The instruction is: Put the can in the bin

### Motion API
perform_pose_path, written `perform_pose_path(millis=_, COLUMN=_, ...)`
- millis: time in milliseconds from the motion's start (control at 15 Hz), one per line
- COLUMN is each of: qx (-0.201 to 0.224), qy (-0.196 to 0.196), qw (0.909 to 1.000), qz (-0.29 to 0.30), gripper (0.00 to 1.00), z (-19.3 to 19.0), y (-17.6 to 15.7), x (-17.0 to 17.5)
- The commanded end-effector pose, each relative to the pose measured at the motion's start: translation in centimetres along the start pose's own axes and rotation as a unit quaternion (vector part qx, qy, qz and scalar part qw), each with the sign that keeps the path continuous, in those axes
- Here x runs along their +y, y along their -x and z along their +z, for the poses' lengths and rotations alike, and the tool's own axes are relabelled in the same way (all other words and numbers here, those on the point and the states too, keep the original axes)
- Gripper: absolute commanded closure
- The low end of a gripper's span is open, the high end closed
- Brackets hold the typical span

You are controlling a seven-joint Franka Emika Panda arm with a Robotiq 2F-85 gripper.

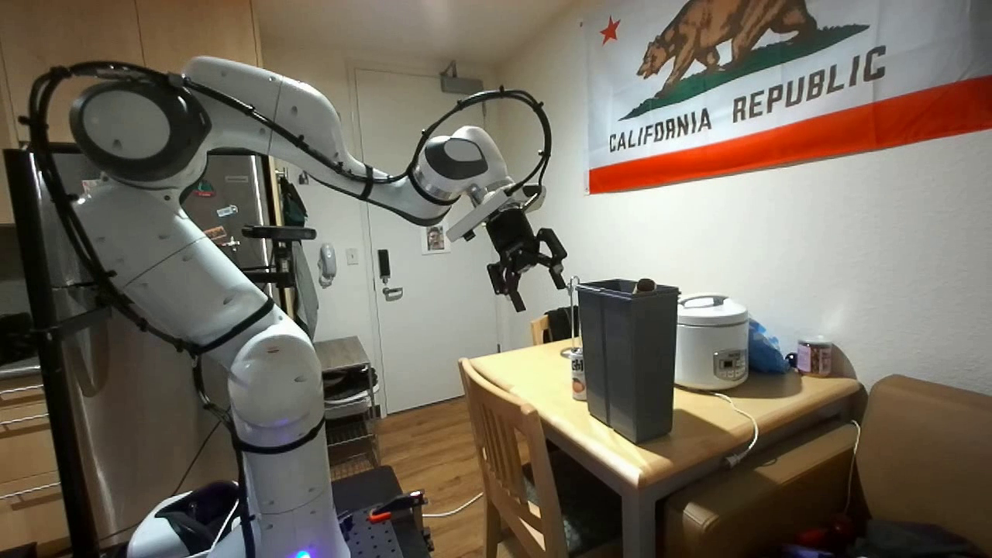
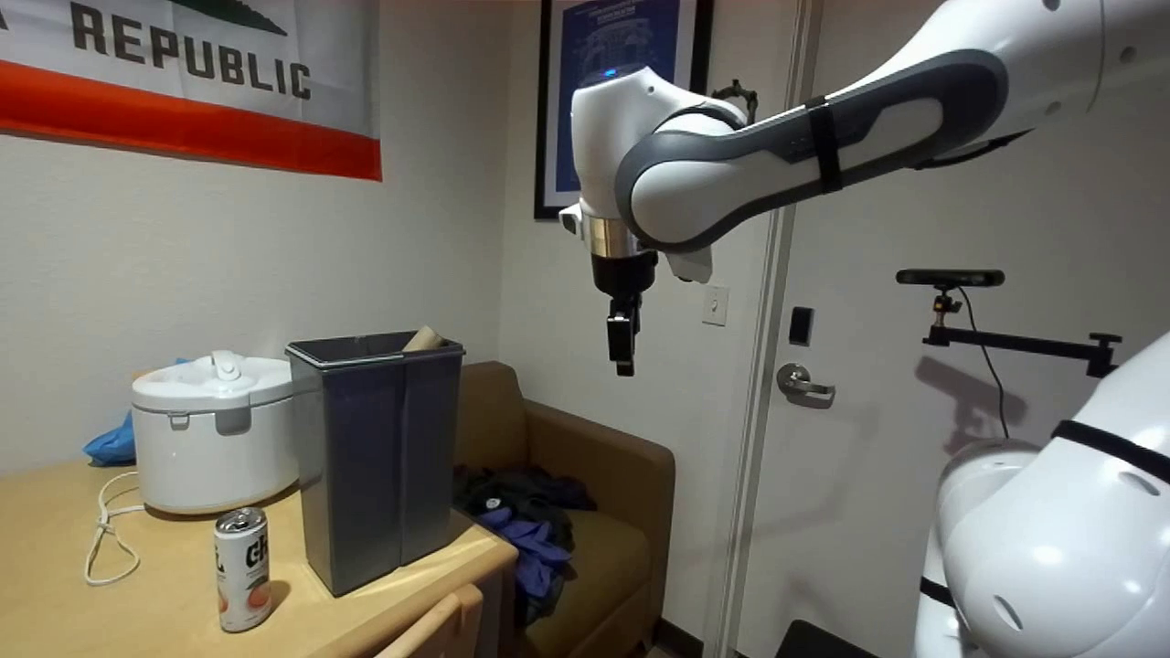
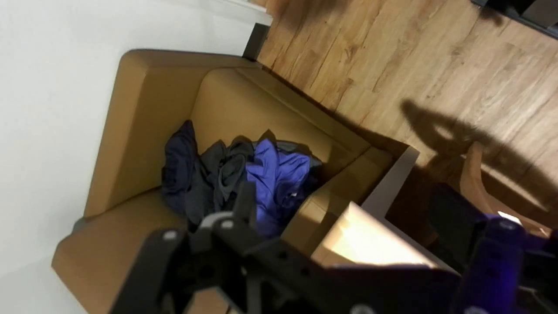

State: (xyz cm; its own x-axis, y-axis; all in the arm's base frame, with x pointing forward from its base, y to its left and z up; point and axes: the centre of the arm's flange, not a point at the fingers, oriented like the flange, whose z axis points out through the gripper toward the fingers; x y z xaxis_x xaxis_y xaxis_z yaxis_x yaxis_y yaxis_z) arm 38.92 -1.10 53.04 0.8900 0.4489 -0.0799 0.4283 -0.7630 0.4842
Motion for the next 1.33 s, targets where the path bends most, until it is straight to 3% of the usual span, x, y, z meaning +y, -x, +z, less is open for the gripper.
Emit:
perform_pose_path(millis=0, qx=0.037, qy=0.027, qw=0.9963, qz=-0.073, gripper=0.0, z=-1.4, y=-1.1, x=-0.6)
perform_pose_path(millis=67, qx=0.019, qy=0.014, qw=0.9988, qz=-0.043, gripper=0.0, z=-1.0, y=-1.1, x=-1.2)
perform_pose_path(millis=333, qx=0.029, qy=0.019, qw=0.9977, qz=-0.059, gripper=0.0, z=-1.3, y=-1.3, x=-1.2)
perform_pose_path(millis=400, qx=0.032, qy=-0.007, qw=0.9977, qz=-0.059, gripper=0.0, z=-0.7, y=-1.6, x=-1.1)
perform_pose_path(millis=533, qx=0.085, qy=-0.07, qw=0.9927, qz=-0.05, gripper=0.0, z=-0.5, y=-3.6, x=-1.7)
perform_pose_path(millis=667, qx=0.123, qy=-0.117, qw=0.9843, qz=-0.049, gripper=0.0, z=-1.6, y=-6.3, x=-2.8)
perform_pose_path(millis=867, qx=0.179, qy=-0.179, qw=0.9644, qz=-0.075, gripper=0.0, z=-3.6, y=-10.1, x=-5.0)
perform_pose_path(millis=1067, qx=0.196, qy=-0.208, qw=0.9481, qz=-0.14, gripper=0.0, z=-6.5, y=-14.0, x=-8.1)
perform_pose_path(millis=1267, qx=0.203, qy=-0.207, qw=0.9337, qz=-0.21, gripper=0.0, z=-8.2, y=-16.2, x=-10.9)
